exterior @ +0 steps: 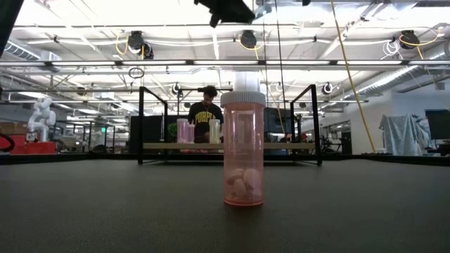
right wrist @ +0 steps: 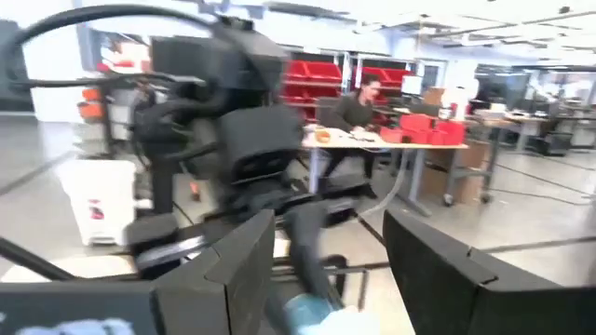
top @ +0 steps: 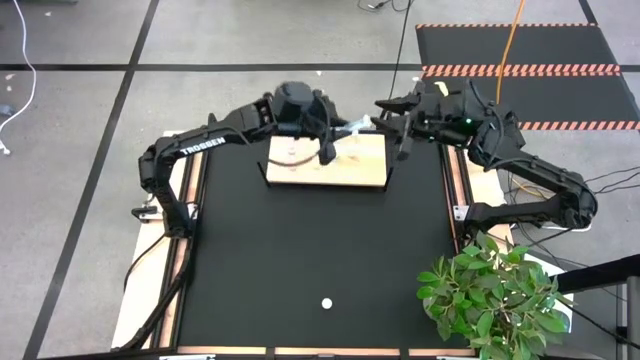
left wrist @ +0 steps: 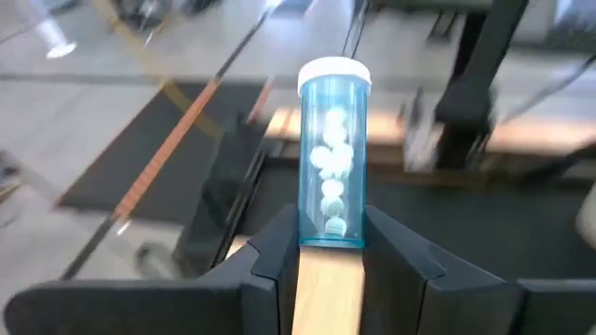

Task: Pick and place medicine bottles onto shelf by color
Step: Put the blue pill bottle on the shelf aligned with the other blue pill bottles

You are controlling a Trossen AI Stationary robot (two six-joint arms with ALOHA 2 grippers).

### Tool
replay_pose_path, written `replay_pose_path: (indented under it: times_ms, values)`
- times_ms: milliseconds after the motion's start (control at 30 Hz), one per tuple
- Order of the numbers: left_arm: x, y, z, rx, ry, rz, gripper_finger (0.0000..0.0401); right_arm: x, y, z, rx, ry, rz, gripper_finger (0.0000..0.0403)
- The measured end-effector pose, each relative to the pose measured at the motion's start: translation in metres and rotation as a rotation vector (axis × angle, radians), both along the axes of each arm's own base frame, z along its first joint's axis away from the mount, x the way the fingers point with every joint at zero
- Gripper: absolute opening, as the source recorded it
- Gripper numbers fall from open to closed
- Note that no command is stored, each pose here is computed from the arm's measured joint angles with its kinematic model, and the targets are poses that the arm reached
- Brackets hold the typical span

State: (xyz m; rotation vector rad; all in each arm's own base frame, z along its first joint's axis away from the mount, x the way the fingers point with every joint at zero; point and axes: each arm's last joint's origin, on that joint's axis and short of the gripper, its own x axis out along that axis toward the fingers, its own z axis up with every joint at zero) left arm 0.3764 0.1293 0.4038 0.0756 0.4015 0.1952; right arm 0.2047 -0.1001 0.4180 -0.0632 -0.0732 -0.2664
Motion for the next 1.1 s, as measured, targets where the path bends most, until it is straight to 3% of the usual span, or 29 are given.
replay_pose_path:
  times_ms: [233, 467, 800, 1100]
  values:
    - [0.005, 0.013, 0.014, -0.055, -0.305, -0.182, 0.0102, -0.018, 0.007, 0.016, 0.01, -0.111, 0.149, 0.0229]
    - [0.012, 0.009, 0.0, -0.054, -0.569, -0.326, 0.0102, -0.029, 0.011, 0.022, 0.003, -0.137, 0.149, 0.0268]
    - [0.019, -0.012, -0.017, -0.007, -0.606, -0.387, 0.0102, -0.007, 0.003, 0.01, 0.069, -0.082, 0.251, 0.0263]
    - [0.018, -0.009, -0.016, 0.001, -0.609, -0.386, 0.0102, -0.003, 0.003, 0.013, 0.026, -0.131, 0.253, 0.0233]
